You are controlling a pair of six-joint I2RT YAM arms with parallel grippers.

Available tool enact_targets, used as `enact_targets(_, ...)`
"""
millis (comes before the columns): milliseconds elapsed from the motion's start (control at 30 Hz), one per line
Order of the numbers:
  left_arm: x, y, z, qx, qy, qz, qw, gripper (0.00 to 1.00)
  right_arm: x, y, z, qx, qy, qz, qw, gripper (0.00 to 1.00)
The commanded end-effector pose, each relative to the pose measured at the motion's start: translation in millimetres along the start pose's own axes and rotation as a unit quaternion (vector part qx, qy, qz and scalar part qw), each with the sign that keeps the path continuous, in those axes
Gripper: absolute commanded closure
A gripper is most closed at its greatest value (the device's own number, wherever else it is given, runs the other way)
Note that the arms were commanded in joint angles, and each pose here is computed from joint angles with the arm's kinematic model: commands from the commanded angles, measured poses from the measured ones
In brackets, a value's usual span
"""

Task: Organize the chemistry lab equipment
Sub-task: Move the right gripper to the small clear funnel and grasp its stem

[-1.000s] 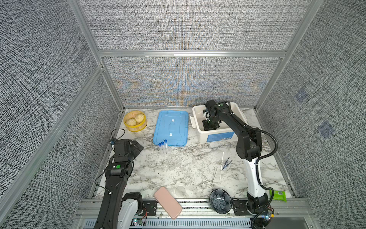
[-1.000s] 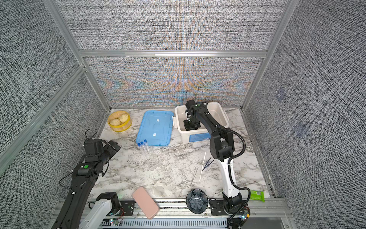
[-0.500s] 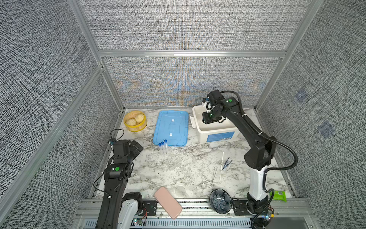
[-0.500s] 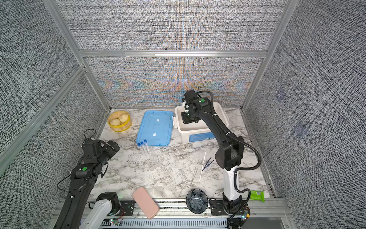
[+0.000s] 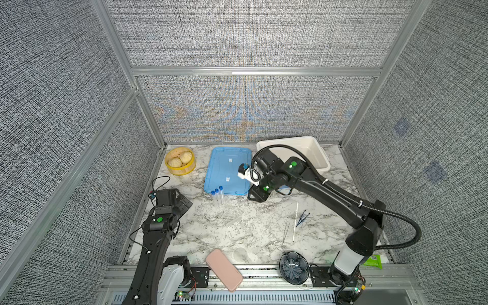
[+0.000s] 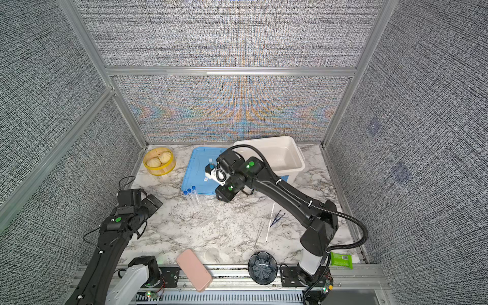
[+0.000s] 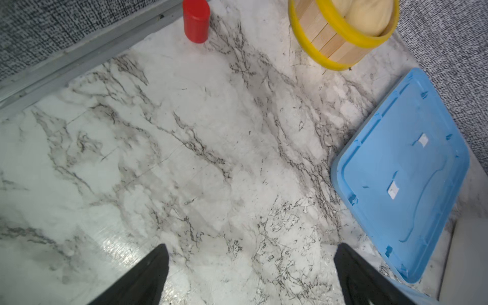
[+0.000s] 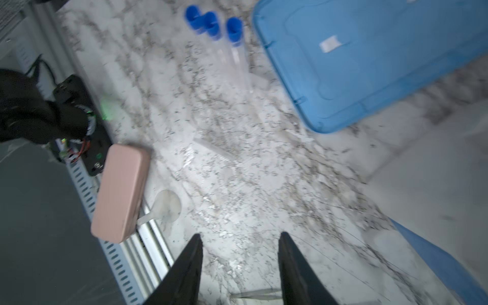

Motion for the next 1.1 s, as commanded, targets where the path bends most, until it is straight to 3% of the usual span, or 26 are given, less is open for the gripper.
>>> enact_targets(0,-1,1,-4,0.011,0.009,0.019,1.0,0.01,6,-14,32,-0.05,0.063,-0.015,0.997,0.53)
enact_targets(400,-6,8,-15,0.058,0.029,0.049,0.997,0.01,48,-94,120,-0.116,0.199,0.062,0.971,0.54)
enact_targets(800,-6,12,-8,0.061,0.035,0.041,0.997,0.01,63,-125,126,-0.1,0.226,0.113,0.962,0.57)
enact_targets(1067,-7,12,-8,0.063,0.031,0.038,0.997,0.01,66,-133,120,-0.067,0.229,0.138,0.961,0.69)
Point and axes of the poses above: each gripper's point midway between its finger pads, its own y axis back along the fingers, its own z axis along the line the jaws close on, x = y × z, the point moved 10 cm from there along y, back along the fingers, and after that the axes turned 3 degrees about y, right-handed, at the moved point
